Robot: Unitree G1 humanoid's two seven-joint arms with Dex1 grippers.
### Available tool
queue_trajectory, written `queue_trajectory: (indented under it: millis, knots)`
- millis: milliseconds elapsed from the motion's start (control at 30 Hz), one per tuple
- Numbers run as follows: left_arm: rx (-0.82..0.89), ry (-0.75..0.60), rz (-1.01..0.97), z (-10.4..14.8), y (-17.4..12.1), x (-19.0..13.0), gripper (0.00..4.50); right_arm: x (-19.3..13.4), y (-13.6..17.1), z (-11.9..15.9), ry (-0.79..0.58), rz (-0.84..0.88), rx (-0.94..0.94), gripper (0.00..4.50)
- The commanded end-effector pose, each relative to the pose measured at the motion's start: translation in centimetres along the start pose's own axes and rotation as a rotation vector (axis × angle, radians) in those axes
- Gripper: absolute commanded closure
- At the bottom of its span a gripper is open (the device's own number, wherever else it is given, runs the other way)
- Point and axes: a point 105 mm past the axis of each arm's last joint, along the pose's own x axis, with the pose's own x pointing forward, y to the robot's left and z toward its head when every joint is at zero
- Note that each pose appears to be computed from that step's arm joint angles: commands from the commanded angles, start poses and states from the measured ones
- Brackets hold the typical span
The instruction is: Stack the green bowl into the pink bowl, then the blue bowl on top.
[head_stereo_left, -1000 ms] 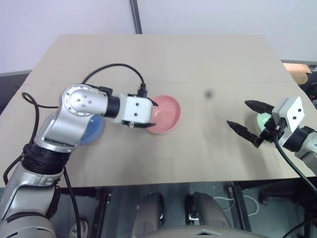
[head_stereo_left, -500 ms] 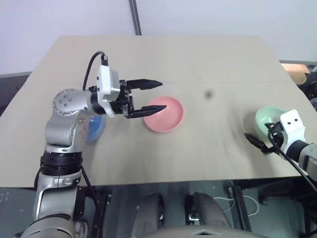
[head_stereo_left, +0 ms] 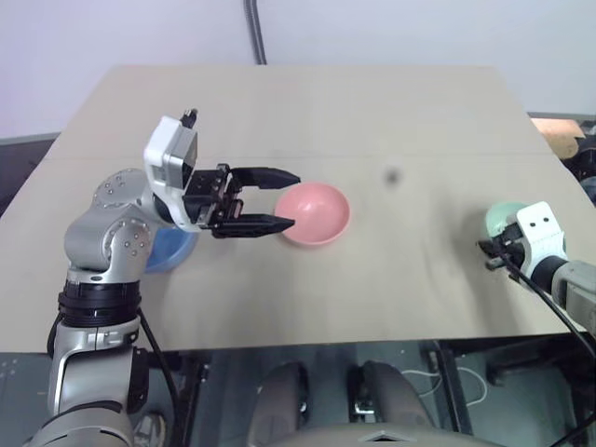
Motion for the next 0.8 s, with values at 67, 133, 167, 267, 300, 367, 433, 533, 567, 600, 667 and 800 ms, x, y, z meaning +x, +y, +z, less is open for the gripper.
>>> queue_trajectory:
  millis: [67,133,167,267,300,367,433,533,567,600,667,800]
  knots:
    - [0.112,0.028,0.088,0.1,0.6,-0.6,1.02,0.1,0.9,3.9,-0.152,0.048,-0.120,4.49]
    - [0.101,0.025,0.137,-0.1,0.7,-1.3,0.36,0.2,2.8,6.4,-0.245,0.135,-0.152,4.50]
    - [0.109,0.026,0.185,-0.1,1.0,-1.9,0.01,0.4,4.2,7.8,-0.299,0.194,-0.177,4.50]
    - [0.108,0.036,0.285,-0.2,1.2,-3.5,0.01,0.5,7.7,10.7,-0.408,0.351,-0.235,4.50]
    - [0.109,0.059,0.335,-0.3,1.4,-4.2,0.01,0.7,9.3,11.6,-0.441,0.416,-0.250,4.50]
    - [0.084,0.113,0.412,-1.1,1.3,-5.7,0.01,0.9,12.3,13.2,-0.493,0.537,-0.272,4.50]
    - [0.074,0.126,0.471,-1.2,1.1,-6.9,0.01,1.2,15.1,14.6,-0.533,0.647,-0.300,4.50]
    - [0.078,0.121,0.574,-0.8,1.5,-8.4,0.01,1.5,18.0,15.2,-0.551,0.767,-0.355,4.50]
    - [0.081,0.129,0.596,-0.8,1.3,-8.9,0.01,1.6,18.9,15.3,-0.554,0.809,-0.381,4.50]
    - [0.082,0.134,0.613,-0.7,1.2,-9.3,0.01,1.7,19.6,15.3,-0.557,0.843,-0.402,4.50]
    - [0.087,0.164,0.639,-0.9,0.7,-9.7,0.01,2.1,20.7,15.2,-0.544,0.892,-0.428,4.50]
    - [0.096,0.233,0.711,-1.5,0.4,-10.1,0.00,3.5,21.4,14.4,-0.514,0.916,-0.495,3.40]
